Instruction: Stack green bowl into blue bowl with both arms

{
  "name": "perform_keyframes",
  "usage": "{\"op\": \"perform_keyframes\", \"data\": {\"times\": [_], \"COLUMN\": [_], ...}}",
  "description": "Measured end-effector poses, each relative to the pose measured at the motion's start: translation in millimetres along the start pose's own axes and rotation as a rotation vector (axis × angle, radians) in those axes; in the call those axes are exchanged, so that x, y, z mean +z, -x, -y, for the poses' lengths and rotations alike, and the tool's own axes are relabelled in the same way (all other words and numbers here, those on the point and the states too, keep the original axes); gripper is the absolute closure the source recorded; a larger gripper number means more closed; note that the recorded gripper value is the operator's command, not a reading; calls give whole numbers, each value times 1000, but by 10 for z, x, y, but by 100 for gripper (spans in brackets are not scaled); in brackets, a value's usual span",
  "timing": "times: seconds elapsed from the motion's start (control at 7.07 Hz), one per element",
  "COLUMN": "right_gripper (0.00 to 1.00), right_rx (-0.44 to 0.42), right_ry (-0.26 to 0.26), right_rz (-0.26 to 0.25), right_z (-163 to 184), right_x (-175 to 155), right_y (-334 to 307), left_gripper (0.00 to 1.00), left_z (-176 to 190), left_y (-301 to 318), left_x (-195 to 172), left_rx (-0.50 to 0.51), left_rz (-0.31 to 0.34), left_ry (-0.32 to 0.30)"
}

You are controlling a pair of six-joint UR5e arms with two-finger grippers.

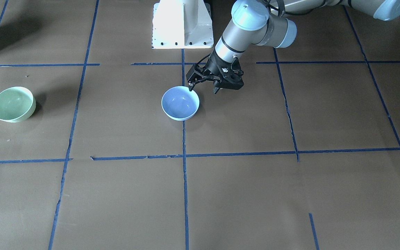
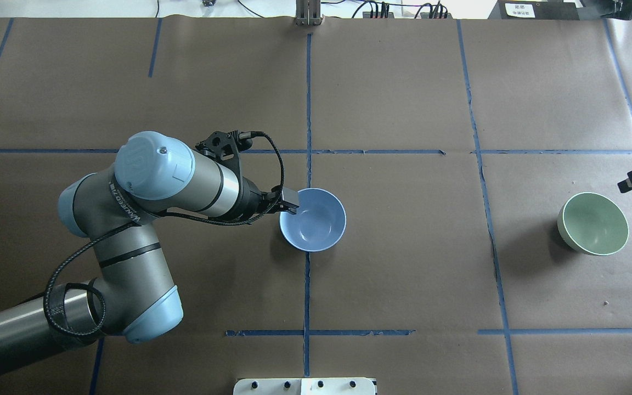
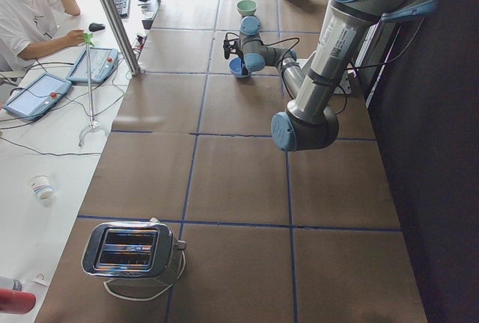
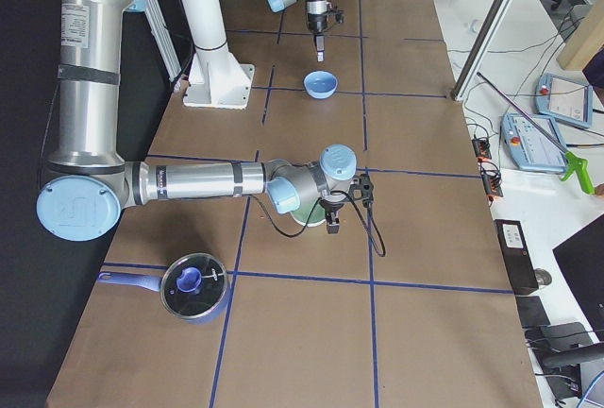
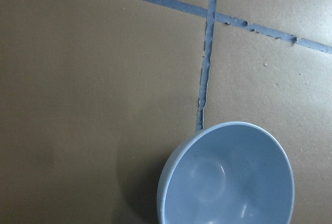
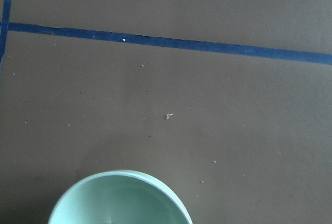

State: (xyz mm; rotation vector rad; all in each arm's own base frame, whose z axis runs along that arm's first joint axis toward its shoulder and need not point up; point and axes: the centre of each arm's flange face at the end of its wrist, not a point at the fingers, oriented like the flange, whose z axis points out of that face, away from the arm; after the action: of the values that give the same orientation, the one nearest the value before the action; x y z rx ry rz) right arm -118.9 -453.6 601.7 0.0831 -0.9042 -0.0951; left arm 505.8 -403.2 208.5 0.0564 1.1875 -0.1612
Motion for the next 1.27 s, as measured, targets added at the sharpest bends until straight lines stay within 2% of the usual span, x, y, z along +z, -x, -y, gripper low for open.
{"op": "perform_keyframes", "data": {"times": [0.14, 0.28, 0.42, 0.57, 0.85, 0.99, 1.13, 1.27], "right_gripper": [5, 8, 62, 98, 100, 100, 100, 100], "right_rx": [3, 0, -1, 4, 5, -14, -41, -43], "right_ry": [-23, -18, -11, -9, -3, -8, -20, -35], "right_rz": [13, 17, 5, -13, -16, 0, 36, 95], "right_z": [-194, -373, -459, -497, -480, -402, -251, -79], "right_x": [192, 364, 480, 554, 622, 620, 576, 508], "right_y": [19, -39, -99, -165, -175, -51, 277, 893], "left_gripper": [0, 0, 0, 0, 0, 0, 0, 0], "left_z": [6, 19, 34, 47, 62, 64, 58, 18], "left_y": [9, 11, 13, 14, 11, -5, -14, 28], "left_x": [-40, -63, -76, -90, -117, -165, -242, -369], "left_rx": [0, 0, -1, -2, -3, -1, 2, 6], "left_rz": [-4, -6, -7, -8, -11, -19, -31, -45], "left_ry": [-4, -7, -10, -12, -16, -19, -23, -25]}}
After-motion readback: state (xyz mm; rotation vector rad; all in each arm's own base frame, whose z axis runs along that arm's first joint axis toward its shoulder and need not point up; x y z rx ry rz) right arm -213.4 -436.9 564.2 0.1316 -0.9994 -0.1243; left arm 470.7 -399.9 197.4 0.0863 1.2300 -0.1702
